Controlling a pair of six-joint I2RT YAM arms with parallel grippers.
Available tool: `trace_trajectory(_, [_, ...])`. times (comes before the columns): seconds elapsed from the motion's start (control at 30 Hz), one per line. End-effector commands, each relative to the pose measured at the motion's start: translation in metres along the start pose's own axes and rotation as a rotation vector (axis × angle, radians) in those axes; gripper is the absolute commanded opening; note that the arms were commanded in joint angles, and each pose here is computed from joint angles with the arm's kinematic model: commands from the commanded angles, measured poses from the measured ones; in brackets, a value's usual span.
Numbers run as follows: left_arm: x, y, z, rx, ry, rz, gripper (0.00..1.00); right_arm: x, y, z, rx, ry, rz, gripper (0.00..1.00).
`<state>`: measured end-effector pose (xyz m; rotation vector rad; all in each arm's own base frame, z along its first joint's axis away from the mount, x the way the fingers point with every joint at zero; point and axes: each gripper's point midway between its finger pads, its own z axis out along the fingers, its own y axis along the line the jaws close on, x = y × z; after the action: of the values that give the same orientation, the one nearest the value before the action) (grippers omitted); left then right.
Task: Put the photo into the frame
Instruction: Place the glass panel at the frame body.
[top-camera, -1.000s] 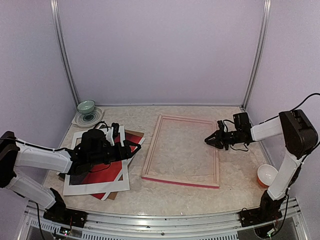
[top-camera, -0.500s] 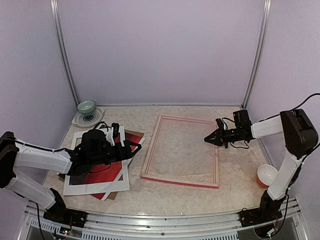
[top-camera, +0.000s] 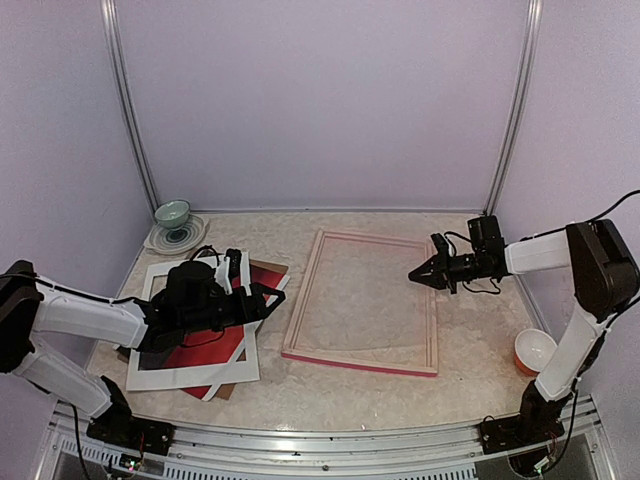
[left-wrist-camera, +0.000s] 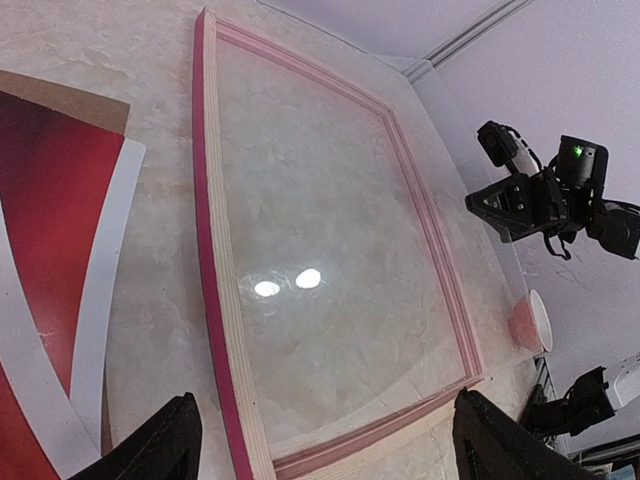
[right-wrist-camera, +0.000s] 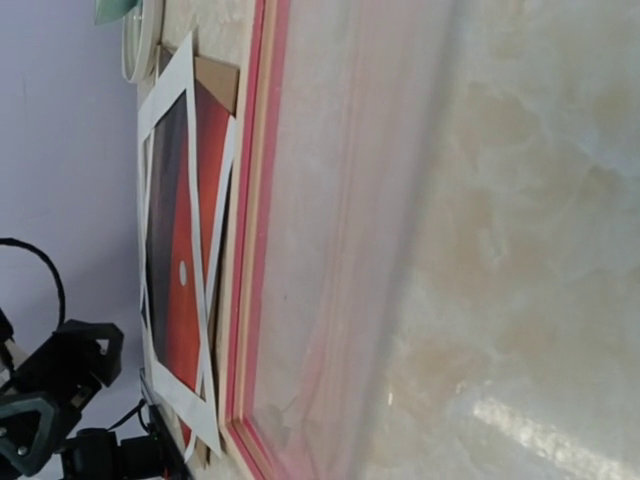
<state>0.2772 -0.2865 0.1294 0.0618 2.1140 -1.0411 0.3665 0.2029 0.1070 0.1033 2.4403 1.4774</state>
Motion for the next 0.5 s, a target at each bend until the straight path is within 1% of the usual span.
trace_trajectory(0.0, [0.0, -0.002, 0.002, 0.009, -0.012, 0.0, 0.86, -0.003, 0.015, -0.008, -0.036, 0.001, -0.028, 0.0])
trace_trajectory(0.47, [0.003, -0.001, 0.004, 0.013, -0.006, -0.005, 0.86, -0.005, 0.037, -0.014, -0.097, 0.0, -0.024, 0.0])
